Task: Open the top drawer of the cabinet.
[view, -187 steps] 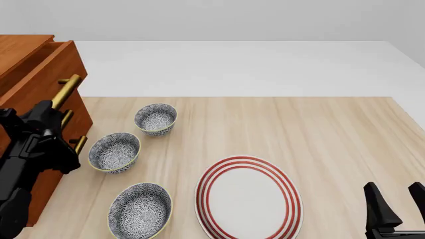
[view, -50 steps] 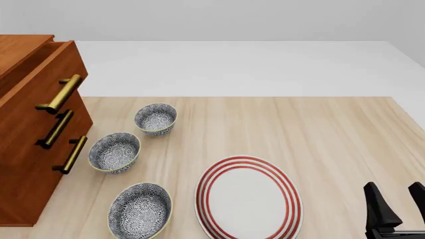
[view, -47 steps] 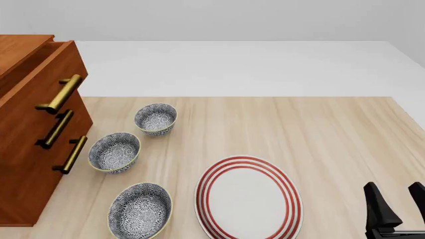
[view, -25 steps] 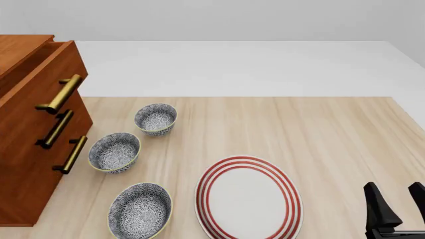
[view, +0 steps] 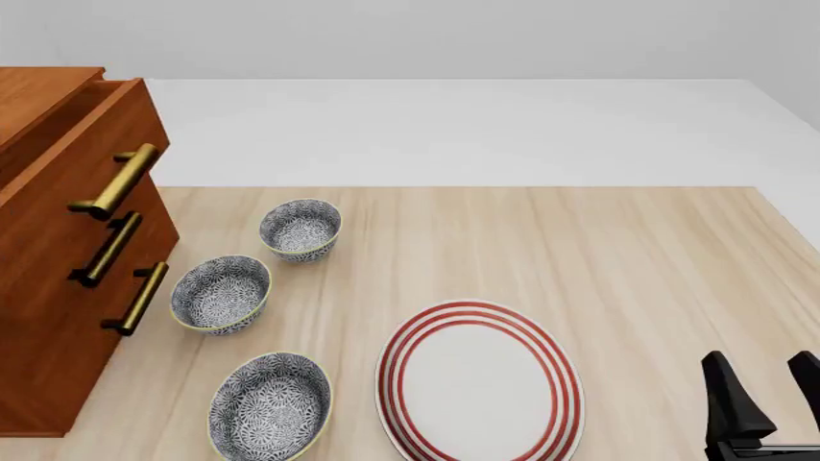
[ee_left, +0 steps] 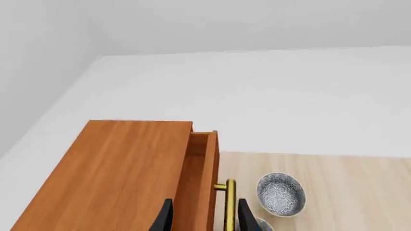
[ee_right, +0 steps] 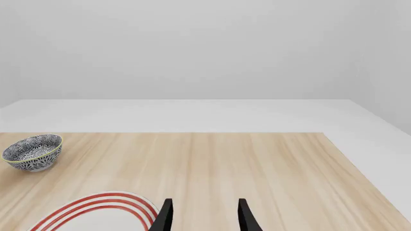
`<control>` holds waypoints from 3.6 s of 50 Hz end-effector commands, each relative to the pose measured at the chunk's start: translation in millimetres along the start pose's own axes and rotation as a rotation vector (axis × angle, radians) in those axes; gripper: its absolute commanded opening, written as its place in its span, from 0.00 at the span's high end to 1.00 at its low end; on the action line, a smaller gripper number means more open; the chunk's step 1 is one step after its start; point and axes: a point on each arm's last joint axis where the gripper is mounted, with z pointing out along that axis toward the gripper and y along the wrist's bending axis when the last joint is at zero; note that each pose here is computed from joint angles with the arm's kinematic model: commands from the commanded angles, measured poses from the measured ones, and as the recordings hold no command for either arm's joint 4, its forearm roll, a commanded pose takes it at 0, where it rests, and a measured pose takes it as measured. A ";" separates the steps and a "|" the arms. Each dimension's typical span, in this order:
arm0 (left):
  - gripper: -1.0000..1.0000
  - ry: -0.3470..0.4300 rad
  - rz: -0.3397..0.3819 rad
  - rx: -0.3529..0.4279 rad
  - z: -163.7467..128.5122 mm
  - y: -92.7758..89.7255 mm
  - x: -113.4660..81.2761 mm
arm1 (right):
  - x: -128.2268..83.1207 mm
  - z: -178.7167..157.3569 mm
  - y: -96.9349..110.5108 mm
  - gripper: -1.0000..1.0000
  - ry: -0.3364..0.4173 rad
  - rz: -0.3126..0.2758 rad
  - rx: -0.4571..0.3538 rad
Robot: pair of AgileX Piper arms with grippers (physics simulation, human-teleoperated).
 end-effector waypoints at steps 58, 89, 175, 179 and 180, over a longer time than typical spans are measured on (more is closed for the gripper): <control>0.00 0.274 -0.122 -0.003 73.1 0.1 35.6 | 0.0 0.0 0.0 0.00 0.000 0.000 0.000; 0.00 0.332 -0.125 0.000 94.9 -1.4 51.4 | 0.0 0.0 0.0 0.00 0.000 0.000 0.000; 0.00 0.428 -0.118 0.008 139.6 -6.0 93.2 | 0.0 0.0 0.0 0.00 0.000 0.000 0.000; 0.00 0.430 -0.118 0.011 140.8 -7.0 93.7 | 0.0 0.0 0.0 0.00 0.000 0.000 0.000; 0.00 0.431 -0.118 0.009 141.9 -6.5 94.2 | 0.0 0.0 0.0 0.00 0.000 0.000 0.000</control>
